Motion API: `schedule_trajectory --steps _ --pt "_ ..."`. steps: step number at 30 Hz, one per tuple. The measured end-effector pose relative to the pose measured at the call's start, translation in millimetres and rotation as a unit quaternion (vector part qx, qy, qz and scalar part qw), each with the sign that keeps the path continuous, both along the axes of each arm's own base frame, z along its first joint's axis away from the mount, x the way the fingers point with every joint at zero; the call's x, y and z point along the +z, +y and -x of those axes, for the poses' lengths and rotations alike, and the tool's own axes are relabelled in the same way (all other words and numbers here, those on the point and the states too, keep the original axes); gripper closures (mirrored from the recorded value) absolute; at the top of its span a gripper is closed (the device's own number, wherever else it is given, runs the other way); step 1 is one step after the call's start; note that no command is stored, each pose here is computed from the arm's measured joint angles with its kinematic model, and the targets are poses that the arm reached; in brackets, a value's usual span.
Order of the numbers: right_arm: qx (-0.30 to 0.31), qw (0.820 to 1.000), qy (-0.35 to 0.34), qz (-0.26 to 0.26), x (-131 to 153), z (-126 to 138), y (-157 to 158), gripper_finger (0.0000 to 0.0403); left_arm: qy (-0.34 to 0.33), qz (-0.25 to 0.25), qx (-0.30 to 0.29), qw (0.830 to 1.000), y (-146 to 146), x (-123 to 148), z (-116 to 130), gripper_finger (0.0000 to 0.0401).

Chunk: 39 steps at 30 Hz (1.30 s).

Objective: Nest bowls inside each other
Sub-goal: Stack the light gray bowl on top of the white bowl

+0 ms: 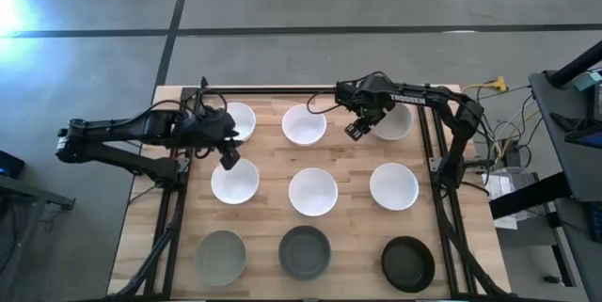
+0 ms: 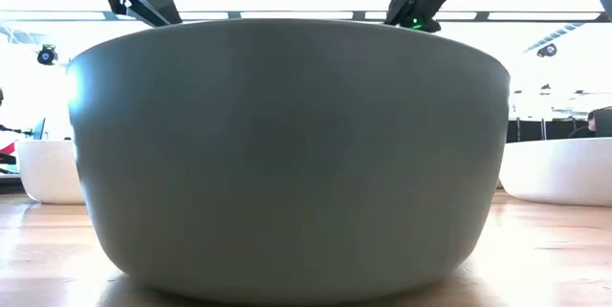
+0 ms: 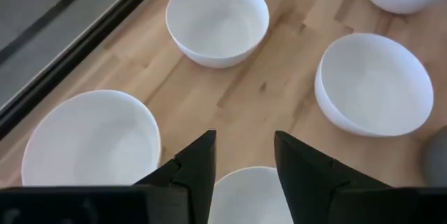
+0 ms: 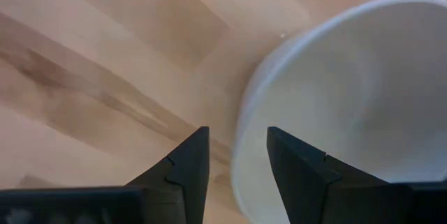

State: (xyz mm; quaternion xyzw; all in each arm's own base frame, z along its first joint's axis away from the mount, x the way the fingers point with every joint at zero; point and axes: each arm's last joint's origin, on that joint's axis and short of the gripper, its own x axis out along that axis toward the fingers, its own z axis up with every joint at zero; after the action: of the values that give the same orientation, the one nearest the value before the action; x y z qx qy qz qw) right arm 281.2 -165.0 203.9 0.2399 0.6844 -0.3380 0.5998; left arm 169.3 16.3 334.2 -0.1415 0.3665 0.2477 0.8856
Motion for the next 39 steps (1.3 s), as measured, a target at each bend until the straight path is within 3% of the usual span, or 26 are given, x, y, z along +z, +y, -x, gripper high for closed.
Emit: schedule_trajectory --steps 12,23,31,39 --pt "0.007 0.999 0.020 -0.028 -27 6 4 0.0293 0.025 0.024 -0.018 0.999 -1 -9 -13 0.0271" --pt "0.023 0.998 0.021 -0.062 -38 13 11 0.0385 0.020 0.035 -0.013 0.999 -1 -8 -12 0.0271" --pt "0.027 0.998 -0.033 -0.053 -9 15 16 0.0393 0.020 0.037 -0.014 0.999 -2 -8 -12 0.0271" --pt "0.045 0.984 -0.167 -0.034 55 27 32 0.0394 0.024 0.030 -0.022 0.999 -2 -8 -12 0.0271"
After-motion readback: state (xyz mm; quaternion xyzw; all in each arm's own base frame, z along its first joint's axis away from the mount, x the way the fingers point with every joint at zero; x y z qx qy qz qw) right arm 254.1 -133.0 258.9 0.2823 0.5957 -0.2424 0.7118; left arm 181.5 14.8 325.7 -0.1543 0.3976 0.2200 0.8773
